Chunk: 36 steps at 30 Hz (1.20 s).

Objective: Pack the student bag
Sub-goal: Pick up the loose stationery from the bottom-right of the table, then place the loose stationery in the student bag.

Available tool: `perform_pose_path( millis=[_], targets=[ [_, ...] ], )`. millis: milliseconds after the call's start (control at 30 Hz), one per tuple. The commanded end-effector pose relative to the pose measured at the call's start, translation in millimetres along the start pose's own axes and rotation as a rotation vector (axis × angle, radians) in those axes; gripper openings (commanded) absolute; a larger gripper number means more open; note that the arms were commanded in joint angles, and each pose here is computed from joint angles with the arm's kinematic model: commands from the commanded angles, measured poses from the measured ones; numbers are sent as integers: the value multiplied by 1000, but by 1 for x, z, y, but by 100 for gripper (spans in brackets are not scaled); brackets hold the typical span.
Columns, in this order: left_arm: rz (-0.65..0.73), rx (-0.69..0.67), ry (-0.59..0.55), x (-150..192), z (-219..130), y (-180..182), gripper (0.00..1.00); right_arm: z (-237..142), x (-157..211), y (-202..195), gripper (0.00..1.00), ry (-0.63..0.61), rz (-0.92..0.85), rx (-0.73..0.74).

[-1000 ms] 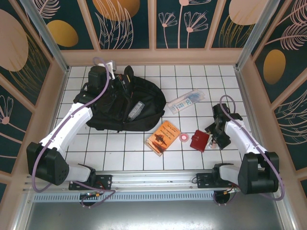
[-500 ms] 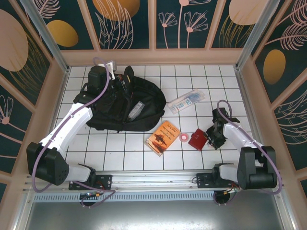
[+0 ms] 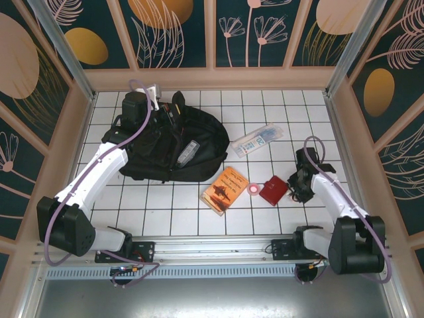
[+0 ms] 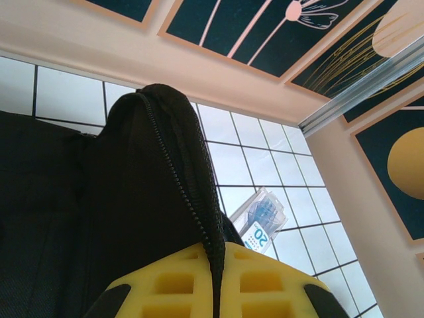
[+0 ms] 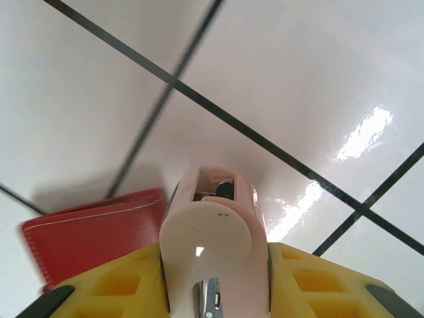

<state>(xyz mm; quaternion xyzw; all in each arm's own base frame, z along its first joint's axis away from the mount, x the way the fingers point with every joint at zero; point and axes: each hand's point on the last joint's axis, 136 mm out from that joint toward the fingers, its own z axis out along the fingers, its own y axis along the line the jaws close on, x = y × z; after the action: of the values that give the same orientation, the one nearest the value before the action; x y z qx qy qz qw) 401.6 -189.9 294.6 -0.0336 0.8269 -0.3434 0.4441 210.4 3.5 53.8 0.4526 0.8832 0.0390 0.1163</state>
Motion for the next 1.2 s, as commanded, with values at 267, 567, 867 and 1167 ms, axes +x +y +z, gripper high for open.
perform_pose_path(
  millis=[267, 567, 867, 1167],
  targets=[
    [37, 87, -57, -18, -7, -20, 0, -61, 9, 80, 33, -74, -227, -281],
    [54, 121, -34, -18, -8, -29, 0, -122, 61, 212, 35, -7, -454, -586],
    [58, 234, -47, -34, -27, -63, 0, -146, 133, 347, 34, 185, -581, -784],
    [83, 297, -104, -64, -54, -96, 0, -113, 223, 424, 34, 415, -651, -833]
  ],
)
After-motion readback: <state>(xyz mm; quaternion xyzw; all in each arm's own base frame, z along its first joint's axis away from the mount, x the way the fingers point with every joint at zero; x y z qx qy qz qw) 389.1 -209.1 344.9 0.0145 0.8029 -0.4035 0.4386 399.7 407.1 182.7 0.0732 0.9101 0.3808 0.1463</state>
